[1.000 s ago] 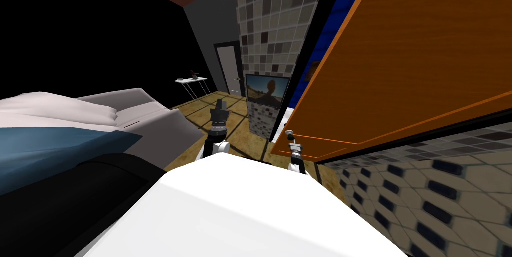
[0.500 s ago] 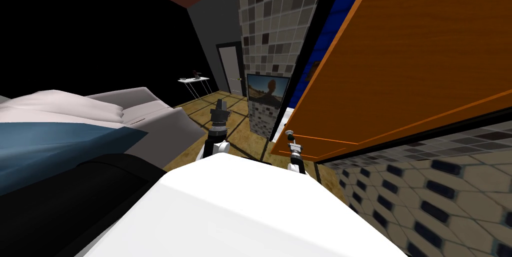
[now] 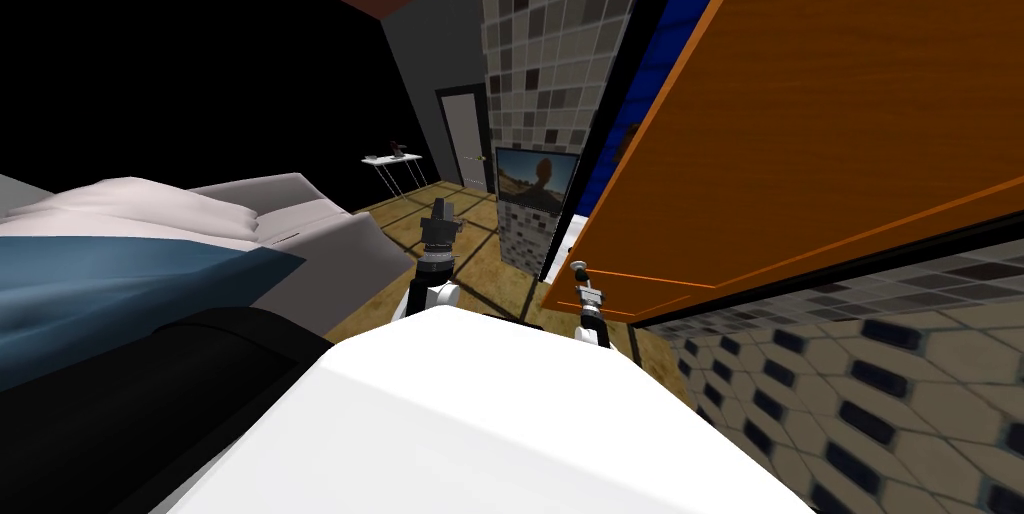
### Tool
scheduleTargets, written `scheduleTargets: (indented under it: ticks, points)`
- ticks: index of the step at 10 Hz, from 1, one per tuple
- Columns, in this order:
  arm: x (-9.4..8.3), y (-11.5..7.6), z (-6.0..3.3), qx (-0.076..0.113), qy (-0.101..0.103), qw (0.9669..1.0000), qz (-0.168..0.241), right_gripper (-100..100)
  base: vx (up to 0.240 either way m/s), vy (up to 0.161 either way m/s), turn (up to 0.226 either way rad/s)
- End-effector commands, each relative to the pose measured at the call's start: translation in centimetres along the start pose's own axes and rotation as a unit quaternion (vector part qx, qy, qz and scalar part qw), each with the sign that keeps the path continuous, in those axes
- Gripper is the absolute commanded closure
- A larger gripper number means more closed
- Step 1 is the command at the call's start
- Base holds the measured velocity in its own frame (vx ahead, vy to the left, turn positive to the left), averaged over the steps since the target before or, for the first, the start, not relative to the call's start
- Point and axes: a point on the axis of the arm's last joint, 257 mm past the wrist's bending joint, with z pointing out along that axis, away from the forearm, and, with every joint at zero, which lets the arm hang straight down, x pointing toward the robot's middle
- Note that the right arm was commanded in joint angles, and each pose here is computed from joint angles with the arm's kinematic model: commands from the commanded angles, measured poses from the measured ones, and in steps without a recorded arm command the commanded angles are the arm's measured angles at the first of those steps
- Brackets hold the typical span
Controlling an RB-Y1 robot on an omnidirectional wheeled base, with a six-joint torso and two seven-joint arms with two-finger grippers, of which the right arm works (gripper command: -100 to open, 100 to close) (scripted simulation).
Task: Pull the door open
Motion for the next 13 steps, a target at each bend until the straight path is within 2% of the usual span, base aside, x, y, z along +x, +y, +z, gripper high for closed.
scheduleTargets:
  ticks: [1,2,3,5,9,12,13]
  points:
    - [1.1,-2.4,0.63,0.015,0.010,0.9993,0.032,-100,-0.031,-0.021,0.028]
    - [1.1,-2.4,0.63,0.015,0.010,0.9993,0.032,-100,-0.036,-0.008,0.025]
    - [1.1,-2.5,0.65,0.015,0.009,0.9986,0.050,-100,-0.035,-0.014,0.005]
    - [1.2,-2.5,0.69,0.015,0.010,0.9986,0.050,-100,-0.023,-0.015,0.006]
    - [1.0,-2.7,0.71,0.014,0.005,0.9947,0.102,-100,-0.033,-0.015,0.026]
    - [1.0,-2.7,0.71,0.014,0.005,0.9947,0.101,-100,-0.014,-0.009,0.011]
    - [0.1,-0.5,0.32,-0.002,-0.005,0.9955,0.095,-100,0.010,-0.027,-0.053]
